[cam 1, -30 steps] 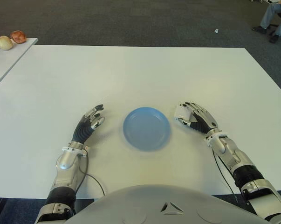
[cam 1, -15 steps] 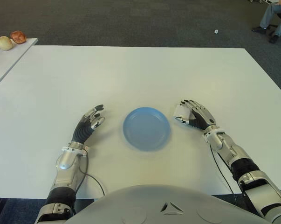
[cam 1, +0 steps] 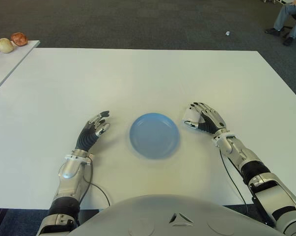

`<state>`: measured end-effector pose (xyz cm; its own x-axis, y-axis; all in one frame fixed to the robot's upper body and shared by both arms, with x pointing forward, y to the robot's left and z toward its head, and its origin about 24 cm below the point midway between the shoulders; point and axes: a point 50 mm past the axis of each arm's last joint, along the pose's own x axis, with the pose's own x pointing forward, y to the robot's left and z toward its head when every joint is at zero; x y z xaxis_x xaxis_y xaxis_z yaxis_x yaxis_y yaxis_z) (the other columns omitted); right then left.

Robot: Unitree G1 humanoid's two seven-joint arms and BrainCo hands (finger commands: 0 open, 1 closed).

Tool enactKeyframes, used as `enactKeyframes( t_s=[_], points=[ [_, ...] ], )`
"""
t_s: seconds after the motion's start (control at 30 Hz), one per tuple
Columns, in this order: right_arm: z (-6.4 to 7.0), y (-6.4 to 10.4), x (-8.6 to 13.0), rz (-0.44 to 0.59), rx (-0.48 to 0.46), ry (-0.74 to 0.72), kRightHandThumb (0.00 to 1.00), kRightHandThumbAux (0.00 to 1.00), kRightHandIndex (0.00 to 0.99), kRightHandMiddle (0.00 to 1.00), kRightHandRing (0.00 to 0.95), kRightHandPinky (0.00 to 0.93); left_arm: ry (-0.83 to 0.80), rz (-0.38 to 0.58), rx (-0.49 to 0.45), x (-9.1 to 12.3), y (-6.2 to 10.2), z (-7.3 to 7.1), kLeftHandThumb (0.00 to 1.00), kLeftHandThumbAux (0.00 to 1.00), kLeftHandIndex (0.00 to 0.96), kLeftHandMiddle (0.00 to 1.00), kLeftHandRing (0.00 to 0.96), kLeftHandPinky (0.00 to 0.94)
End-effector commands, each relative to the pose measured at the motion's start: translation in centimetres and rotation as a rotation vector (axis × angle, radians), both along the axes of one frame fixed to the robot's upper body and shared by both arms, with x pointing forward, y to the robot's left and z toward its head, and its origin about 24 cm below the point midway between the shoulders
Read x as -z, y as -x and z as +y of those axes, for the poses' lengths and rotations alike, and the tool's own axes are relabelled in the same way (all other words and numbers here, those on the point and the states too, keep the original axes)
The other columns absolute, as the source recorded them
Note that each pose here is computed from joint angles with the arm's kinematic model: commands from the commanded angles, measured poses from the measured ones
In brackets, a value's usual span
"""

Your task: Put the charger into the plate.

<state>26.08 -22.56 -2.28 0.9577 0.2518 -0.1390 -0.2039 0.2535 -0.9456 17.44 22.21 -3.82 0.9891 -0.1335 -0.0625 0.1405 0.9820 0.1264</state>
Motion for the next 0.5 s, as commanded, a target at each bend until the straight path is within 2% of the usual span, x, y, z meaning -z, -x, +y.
enactKeyframes(
  t_s=[0.03, 0.5],
  points=[
    [0.37, 1.80, 2.42, 0.113, -0.005, 0.028, 0.255, 0.186, 0.000, 0.000, 0.000, 0.000, 0.033, 0.211, -0.023, 3.60, 4.20, -0.53, 0.000, 0.490, 0.276, 0.169, 0.106, 0.071],
    [0.12, 1.85, 2.19, 0.120, -0.041, 0.079, 0.249, 0.197, 0.000, 0.000, 0.000, 0.000, 0.029, 0.202, -0.014, 3.38, 4.16, -0.40, 0.000, 0.480, 0.269, 0.163, 0.107, 0.080]
  ],
)
